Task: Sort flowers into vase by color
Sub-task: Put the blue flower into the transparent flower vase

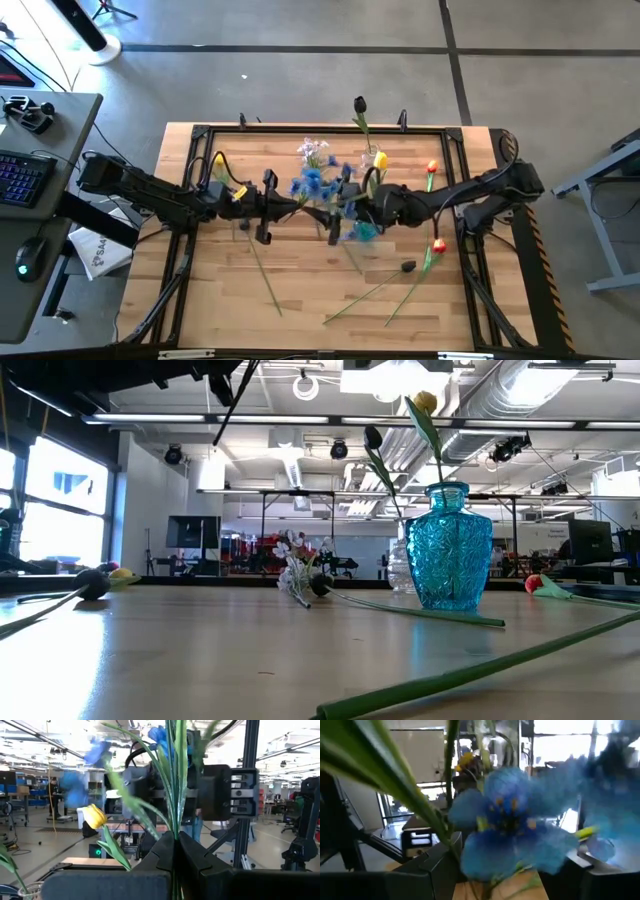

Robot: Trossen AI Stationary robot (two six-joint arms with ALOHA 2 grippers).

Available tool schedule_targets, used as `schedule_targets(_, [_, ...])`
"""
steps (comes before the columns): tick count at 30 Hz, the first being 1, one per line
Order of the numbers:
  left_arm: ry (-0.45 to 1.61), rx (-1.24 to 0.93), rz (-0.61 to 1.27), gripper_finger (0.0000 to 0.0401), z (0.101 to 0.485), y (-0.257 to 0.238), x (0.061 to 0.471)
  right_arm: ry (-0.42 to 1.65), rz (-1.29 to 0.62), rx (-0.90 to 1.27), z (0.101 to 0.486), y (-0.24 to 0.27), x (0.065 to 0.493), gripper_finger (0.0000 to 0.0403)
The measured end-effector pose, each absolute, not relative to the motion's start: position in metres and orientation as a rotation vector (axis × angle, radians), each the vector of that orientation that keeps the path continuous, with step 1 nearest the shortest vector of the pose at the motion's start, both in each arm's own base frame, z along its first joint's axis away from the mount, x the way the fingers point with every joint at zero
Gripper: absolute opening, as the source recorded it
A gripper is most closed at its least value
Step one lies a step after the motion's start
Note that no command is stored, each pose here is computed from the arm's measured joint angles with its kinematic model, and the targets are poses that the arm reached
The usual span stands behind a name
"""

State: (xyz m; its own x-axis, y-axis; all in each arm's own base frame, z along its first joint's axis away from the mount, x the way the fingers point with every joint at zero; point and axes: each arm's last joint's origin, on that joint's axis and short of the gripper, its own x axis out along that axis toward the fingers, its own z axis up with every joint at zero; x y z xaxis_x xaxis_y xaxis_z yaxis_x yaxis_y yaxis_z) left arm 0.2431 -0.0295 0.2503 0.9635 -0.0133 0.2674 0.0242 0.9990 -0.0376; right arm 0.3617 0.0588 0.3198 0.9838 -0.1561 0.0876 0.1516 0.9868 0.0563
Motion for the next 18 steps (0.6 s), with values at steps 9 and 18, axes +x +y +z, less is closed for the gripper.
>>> schedule_targets(9, [-0.266, -0.018, 0.006, 0.0000, 0.250, -0.030, 0.243, -0.083, -0.036, -0.007, 0.334, 0.072, 0.347, 0.0232])
schedule_targets(18, [-0.264, -0.009, 0.013, 0.0000, 0.250, -0.029, 0.243, 0.131, 0.046, -0.125, 0.334, 0.071, 0.325, 0.0232])
